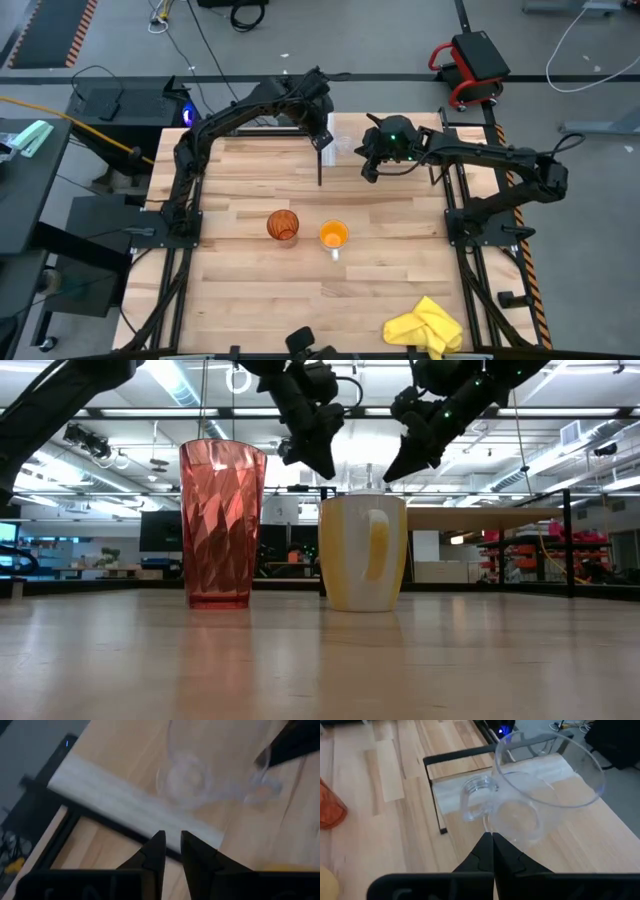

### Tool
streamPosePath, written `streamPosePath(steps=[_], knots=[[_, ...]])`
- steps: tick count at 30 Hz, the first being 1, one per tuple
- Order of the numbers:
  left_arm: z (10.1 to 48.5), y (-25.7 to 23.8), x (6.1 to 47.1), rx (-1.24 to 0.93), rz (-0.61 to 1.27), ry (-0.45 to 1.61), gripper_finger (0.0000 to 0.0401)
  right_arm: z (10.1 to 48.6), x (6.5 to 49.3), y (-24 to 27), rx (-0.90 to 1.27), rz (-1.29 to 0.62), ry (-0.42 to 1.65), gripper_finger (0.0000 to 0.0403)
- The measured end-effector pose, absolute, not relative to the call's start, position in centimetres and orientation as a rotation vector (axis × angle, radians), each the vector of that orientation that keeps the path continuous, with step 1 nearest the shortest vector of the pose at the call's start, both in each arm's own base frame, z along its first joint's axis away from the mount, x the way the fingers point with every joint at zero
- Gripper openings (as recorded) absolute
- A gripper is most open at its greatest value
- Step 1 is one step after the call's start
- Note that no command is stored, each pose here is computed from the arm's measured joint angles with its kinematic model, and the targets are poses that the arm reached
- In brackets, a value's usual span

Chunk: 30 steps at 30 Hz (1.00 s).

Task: Stack small to large cups/mugs on shelf
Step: Put the transparent cup on the shelf, then put the yellow cup on the shelf

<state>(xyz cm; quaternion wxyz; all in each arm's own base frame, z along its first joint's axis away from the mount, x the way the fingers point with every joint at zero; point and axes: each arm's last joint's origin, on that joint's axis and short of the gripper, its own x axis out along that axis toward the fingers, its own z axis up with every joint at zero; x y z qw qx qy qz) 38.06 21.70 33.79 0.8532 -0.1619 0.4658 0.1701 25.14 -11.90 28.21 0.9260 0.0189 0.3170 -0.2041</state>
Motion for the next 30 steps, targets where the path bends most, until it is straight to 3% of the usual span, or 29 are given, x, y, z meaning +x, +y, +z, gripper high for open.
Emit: streamPosePath(steps=[11,17,30], knots=[[36.2,19.8,35.7,-0.400,0.341,1.146,0.0055,31.0,21.9,-9.6,0.156,-0.434,0.598,0.0017],[37.1,17.0,35.2,-0.409,0.331,1.214,0.0053,32.7,20.0,-6.6,0.219,-0.345,0.554,0.0018],[42.1,5.8,34.3,-0.303,0.368,1.106,0.0050,33.0,17.9,0.5,0.410,-0.165,0.641,0.0019]])
